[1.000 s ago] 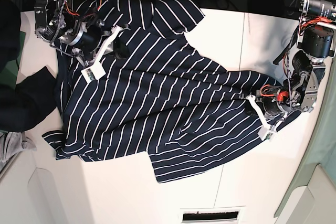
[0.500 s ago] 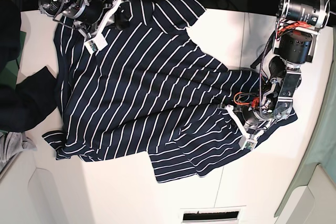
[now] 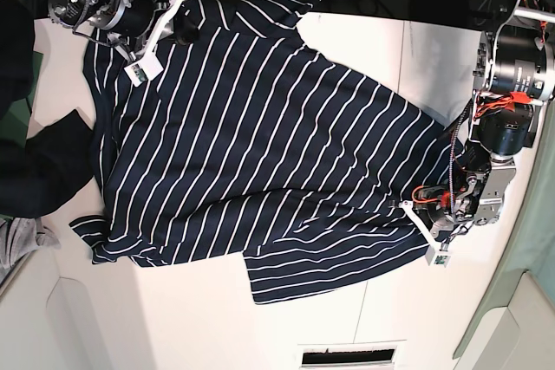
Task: Layout the t-shirt on the table in an organized manner, then fold the t-shirt properly
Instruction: 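Grasp the bunched fabric with the left gripper and pull it outward, then hold the shirt edges with both grippers and stretch them apart, then regrasp the shirt edges and pull both grippers outward to flatten it, then grasp the shirt body with the left gripper and smooth it outward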
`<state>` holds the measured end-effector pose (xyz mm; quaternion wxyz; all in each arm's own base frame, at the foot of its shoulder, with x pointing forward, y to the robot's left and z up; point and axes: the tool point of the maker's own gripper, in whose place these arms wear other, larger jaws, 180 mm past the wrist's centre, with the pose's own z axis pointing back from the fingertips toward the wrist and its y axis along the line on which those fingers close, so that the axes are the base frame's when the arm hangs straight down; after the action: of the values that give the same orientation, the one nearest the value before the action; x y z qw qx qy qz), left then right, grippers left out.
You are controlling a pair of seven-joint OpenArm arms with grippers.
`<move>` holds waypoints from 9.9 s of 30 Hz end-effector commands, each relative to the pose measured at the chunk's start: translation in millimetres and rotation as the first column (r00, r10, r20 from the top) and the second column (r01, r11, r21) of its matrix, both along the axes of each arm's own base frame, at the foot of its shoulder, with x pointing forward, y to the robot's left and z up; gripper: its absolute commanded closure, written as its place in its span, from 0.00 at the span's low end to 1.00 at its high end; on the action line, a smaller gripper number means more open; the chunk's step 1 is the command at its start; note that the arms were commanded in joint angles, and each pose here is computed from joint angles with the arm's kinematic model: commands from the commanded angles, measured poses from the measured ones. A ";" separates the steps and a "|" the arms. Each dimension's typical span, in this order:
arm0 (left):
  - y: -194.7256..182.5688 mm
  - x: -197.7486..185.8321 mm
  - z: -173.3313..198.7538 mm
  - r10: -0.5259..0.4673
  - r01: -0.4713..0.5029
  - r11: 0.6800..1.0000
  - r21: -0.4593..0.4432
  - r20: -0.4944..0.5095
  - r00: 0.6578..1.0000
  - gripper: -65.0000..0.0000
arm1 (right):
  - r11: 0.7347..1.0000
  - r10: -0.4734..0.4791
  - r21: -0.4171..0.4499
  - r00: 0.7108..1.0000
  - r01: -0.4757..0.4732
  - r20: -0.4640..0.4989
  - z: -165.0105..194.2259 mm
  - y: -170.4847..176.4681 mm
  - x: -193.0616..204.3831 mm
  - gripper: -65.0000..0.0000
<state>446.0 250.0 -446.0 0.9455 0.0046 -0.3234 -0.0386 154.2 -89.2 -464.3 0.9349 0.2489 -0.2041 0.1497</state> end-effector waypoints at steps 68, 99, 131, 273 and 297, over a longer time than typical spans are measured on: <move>-12.8 37.3 47.6 -0.247 0.208 0.903 0.376 0.057 0.967 1.00 | 0.994 -0.040 0.102 0.995 0.030 0.096 9.8 40.5 78.4 1.00; -70.8 65.0 54.9 -0.221 0.170 0.944 0.282 0.160 0.962 0.81 | 0.844 -0.520 0.111 0.748 0.525 0.412 54.4 -94.0 273.7 0.63; -64.9 65.6 43.2 -0.247 0.170 0.946 0.277 0.270 0.931 0.96 | 0.907 -0.420 0.182 0.772 0.381 0.478 122.2 -93.4 249.7 1.00; 24.4 54.8 59.1 -0.133 0.051 0.864 0.501 0.128 0.983 1.00 | 0.922 -0.311 -0.141 0.906 0.362 0.287 52.2 -170.6 227.5 1.00; -25.6 -41.9 25.7 -0.387 0.304 0.867 0.393 0.150 0.910 1.00 | 0.952 -0.244 -0.145 0.956 0.268 0.163 12.8 -110.9 116.4 1.00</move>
<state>387.8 222.0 -439.2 0.8743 0.1166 -0.3855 -0.2707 260.9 -190.8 -461.7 0.9501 0.1409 -0.2721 0.0581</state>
